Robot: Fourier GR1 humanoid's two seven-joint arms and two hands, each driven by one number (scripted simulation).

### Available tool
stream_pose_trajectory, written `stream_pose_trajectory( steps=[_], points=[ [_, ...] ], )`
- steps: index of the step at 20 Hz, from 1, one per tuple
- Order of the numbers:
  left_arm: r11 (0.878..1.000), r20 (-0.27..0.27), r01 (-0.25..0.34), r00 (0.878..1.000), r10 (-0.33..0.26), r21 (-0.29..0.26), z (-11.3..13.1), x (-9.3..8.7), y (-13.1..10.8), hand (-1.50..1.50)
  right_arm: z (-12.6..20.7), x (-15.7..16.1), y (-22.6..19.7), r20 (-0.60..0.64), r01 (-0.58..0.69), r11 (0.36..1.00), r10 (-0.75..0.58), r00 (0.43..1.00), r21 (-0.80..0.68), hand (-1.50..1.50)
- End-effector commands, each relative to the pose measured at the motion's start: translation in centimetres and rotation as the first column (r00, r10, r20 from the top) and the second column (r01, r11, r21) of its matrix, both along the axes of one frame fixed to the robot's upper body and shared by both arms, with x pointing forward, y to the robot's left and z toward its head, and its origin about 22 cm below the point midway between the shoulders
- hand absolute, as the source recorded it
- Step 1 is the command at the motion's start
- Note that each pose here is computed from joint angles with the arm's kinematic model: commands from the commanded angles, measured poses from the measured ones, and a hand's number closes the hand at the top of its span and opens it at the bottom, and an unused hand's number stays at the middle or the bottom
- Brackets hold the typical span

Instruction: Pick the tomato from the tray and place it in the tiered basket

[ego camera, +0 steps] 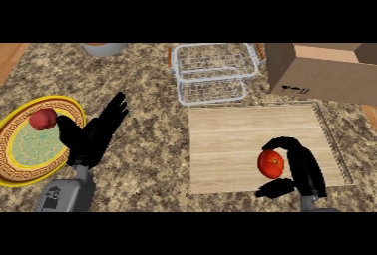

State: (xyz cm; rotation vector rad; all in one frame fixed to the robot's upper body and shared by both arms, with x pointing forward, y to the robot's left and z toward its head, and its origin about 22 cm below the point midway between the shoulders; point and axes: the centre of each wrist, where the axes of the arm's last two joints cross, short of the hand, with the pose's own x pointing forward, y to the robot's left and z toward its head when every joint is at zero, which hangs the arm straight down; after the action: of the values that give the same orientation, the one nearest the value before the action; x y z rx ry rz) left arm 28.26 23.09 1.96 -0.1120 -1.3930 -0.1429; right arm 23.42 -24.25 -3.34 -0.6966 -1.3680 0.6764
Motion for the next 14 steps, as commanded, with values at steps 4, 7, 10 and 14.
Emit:
stream_pose_trajectory(
  steps=[4,7,10,14],
  points=[
    [1.0,0.009,0.013,1.0,-0.013,0.013,1.1,0.1,-0.3,0.0,-1.7,-0.8,1.5,0.048,0.011,1.0,-0.012,0.999,0.014,1.5],
    [1.0,-0.017,-0.003,1.0,0.003,0.006,0.8,-0.5,-0.8,0.0,-1.0,-0.3,3.2,0.026,0.026,1.0,-0.026,0.999,-0.004,1.5],
    [1.0,0.006,0.019,1.0,-0.019,0.001,0.5,-0.4,-0.6,0.0,0.3,0.7,-0.8,-0.113,0.076,0.963,-0.108,0.988,-0.259,1.5],
    [1.0,-0.016,-0.005,1.0,0.005,0.006,0.8,-0.8,-0.3,0.0,1.8,-0.2,-1.2,-0.188,0.064,0.929,-0.141,0.972,-0.365,1.5]
  ],
)
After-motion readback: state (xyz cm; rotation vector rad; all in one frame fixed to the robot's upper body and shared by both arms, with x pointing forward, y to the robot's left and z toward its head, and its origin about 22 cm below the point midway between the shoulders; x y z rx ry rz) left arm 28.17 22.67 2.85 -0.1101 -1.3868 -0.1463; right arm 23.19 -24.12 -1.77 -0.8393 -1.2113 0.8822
